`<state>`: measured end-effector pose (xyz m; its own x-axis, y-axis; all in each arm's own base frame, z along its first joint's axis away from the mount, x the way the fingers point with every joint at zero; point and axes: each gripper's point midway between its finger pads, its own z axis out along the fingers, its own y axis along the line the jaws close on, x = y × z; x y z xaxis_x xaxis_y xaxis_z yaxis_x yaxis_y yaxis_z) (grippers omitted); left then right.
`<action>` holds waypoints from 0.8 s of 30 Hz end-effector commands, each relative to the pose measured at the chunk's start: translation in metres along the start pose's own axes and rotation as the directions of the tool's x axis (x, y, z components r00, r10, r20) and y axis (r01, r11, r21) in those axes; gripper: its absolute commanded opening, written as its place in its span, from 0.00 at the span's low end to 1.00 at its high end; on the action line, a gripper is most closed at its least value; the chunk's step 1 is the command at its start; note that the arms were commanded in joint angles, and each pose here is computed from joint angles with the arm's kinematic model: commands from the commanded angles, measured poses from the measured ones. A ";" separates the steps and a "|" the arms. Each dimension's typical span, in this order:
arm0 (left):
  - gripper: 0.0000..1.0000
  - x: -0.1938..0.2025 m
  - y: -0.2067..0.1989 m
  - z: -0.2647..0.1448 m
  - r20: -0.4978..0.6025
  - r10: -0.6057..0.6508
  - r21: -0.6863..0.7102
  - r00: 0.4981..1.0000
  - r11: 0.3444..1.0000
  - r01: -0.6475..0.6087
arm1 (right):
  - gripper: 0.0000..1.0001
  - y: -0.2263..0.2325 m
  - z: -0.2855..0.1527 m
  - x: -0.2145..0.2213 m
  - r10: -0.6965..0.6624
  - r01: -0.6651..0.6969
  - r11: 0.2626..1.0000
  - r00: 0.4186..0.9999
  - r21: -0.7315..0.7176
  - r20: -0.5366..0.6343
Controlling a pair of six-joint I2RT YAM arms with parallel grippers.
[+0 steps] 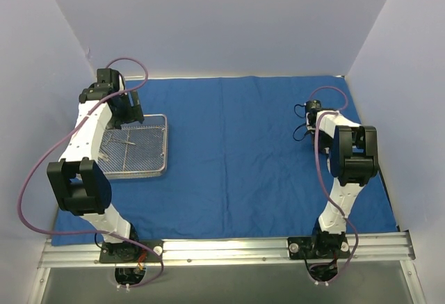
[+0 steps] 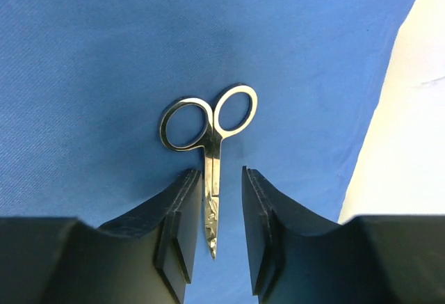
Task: Open and lay out the surgical kit
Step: Place the medical item in the surgical kit.
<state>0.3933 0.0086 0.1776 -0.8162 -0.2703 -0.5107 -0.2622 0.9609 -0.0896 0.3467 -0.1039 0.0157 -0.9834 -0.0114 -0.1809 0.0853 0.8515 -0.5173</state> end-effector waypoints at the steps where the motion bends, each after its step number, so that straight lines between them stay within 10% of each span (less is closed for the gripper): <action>1: 0.84 -0.015 -0.007 -0.008 0.053 -0.008 0.034 0.999 0.999 0.007 | 0.32 0.013 0.007 0.014 0.004 -0.005 1.000 0.999 -0.024 -0.050; 15: 0.84 0.007 0.019 -0.015 0.029 -0.127 -0.013 0.991 0.992 0.127 | 0.35 0.013 -0.077 -0.038 0.147 -0.140 0.988 0.981 -0.061 0.125; 24: 0.79 0.025 0.051 -0.007 -0.078 -0.285 -0.179 0.955 0.947 0.268 | 0.34 0.090 -0.201 -0.094 0.294 -0.124 0.838 0.923 -0.532 0.249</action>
<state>0.3557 0.0415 0.1571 -0.7781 -0.4782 -0.4072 -0.4844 0.8696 -0.0956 0.4255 0.0357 0.1124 -0.8684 0.0313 -0.4950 0.1340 0.9757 -0.1735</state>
